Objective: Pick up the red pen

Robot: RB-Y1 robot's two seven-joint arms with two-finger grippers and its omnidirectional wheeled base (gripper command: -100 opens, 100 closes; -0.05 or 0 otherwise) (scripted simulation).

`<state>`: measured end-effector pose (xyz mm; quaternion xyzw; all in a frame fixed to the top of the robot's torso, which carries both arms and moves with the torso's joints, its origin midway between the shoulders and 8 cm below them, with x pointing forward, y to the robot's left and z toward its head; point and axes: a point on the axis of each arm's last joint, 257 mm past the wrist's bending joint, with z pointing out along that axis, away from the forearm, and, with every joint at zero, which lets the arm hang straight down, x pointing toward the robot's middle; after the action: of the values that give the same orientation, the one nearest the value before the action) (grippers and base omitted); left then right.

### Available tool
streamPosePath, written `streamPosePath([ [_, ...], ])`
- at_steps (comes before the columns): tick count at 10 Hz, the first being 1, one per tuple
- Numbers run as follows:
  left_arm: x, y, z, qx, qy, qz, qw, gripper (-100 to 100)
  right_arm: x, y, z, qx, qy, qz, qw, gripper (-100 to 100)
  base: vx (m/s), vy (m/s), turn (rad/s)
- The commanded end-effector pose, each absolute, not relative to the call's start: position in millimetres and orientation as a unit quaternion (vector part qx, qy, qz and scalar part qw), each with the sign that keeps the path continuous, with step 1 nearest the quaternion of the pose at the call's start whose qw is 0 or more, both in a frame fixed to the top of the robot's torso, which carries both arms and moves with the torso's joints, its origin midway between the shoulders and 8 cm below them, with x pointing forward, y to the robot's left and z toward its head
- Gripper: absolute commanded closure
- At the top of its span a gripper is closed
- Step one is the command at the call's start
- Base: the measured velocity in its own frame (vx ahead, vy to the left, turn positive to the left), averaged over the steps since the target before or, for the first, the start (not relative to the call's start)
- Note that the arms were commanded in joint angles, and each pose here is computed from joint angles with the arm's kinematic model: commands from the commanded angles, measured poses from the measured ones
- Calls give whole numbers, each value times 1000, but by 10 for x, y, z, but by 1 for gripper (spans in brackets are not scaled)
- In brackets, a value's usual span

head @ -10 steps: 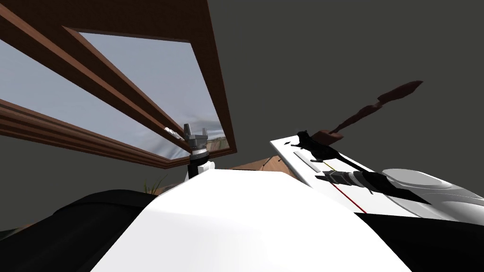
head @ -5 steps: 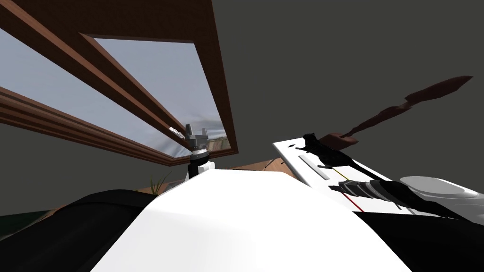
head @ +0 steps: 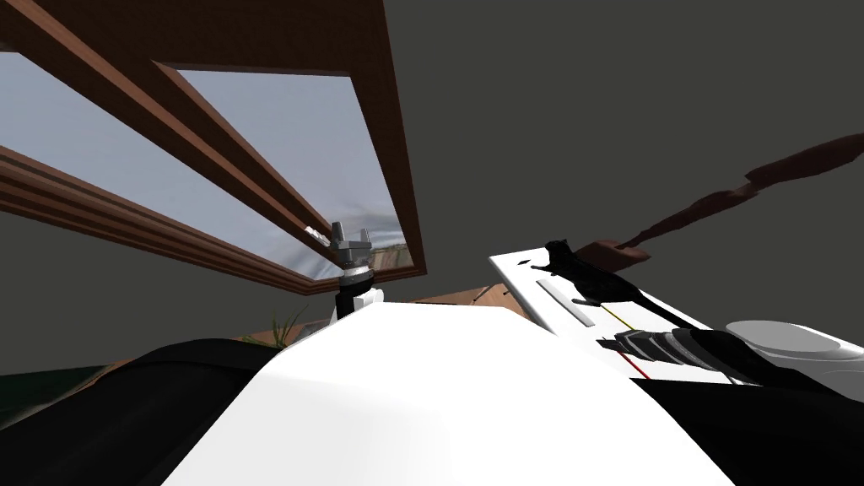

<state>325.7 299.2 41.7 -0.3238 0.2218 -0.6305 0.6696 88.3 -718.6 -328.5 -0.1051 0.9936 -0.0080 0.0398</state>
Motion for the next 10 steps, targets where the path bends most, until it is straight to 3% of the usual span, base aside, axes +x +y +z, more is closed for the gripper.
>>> streamPosePath([
  [1,3257,2992,417,-324,222,-631,670,0,826,-7169,-3385,-90,995,-7,41,-100,-51,-14,234],
  [4,3258,2991,419,-324,222,-631,670,0,760,-7141,-3504,-73,996,-4,42,-100,-126,-47,210],
  [5,3258,2992,417,-324,222,-631,670,0,760,-7142,-3511,-72,996,-5,43,100,-12,-2,-13],
  [9,3257,2992,417,-324,222,-631,670,0,757,-7142,-3511,-72,997,-4,43,100,-2,0,0],
  [10,3257,2992,417,-324,222,-631,670,0,757,-7143,-3511,-71,997,-4,43,0,0,0,0],
])
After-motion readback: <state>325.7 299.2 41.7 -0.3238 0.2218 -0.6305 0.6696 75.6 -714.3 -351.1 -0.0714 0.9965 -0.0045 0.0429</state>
